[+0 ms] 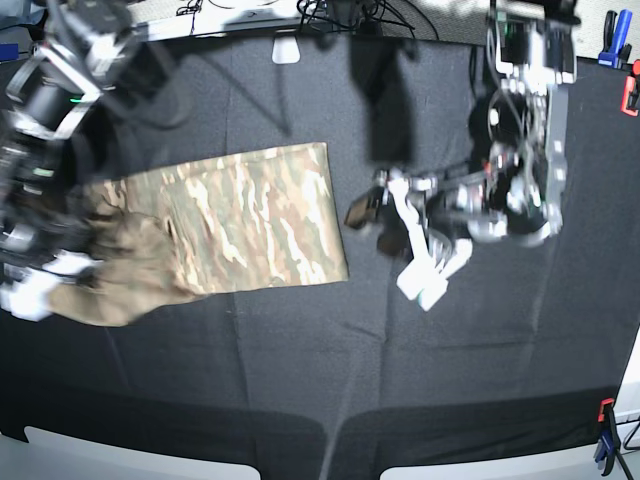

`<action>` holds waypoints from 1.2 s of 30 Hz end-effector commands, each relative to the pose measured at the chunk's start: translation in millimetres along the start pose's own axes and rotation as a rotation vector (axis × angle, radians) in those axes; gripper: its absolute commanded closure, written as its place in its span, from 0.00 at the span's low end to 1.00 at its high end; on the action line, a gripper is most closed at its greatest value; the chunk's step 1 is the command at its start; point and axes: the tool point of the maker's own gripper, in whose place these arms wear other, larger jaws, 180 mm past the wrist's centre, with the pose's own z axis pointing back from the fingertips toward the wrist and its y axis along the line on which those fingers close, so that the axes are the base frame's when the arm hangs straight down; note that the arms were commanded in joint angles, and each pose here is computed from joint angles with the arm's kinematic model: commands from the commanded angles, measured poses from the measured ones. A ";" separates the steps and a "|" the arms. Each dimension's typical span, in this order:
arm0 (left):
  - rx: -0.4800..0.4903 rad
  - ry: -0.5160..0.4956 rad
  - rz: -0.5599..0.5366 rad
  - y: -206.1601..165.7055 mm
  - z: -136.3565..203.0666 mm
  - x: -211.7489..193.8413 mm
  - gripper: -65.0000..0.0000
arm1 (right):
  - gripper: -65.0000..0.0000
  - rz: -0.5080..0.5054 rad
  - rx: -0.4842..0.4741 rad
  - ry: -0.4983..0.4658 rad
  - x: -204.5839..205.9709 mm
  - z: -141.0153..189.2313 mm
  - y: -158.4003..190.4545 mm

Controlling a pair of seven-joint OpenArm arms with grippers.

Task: Layout the t-shirt on the table in an organized manner, then fold the t-shirt properly
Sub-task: 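Grasp the other strip end with the right gripper and fold it over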

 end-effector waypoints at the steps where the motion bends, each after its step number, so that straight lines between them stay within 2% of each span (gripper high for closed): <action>1: -0.010 -0.060 -0.022 -2.6 3.5 18.4 0.43 | 1.00 0.036 0.024 -0.052 21.2 1.0 10.2; 6: -0.002 -0.040 -0.014 -2.4 2.7 9.0 0.43 | 1.00 0.084 0.108 0.001 13.0 -26.0 59.5; 12: 0.060 0.007 -0.050 9.0 3.0 1.1 0.43 | 1.00 0.179 0.160 0.021 6.5 -33.6 107.1; 22: 0.095 0.017 -0.023 15.4 3.5 -0.9 0.43 | 1.00 0.462 -0.055 0.036 -8.8 -2.2 131.4; 29: 0.096 0.019 -0.023 15.5 3.6 -1.2 0.43 | 1.00 0.510 -0.033 0.071 -24.2 -12.1 158.3; 36: 0.127 0.052 -0.040 21.3 4.4 -7.0 0.43 | 1.00 0.582 -0.109 0.095 -32.1 -26.2 181.4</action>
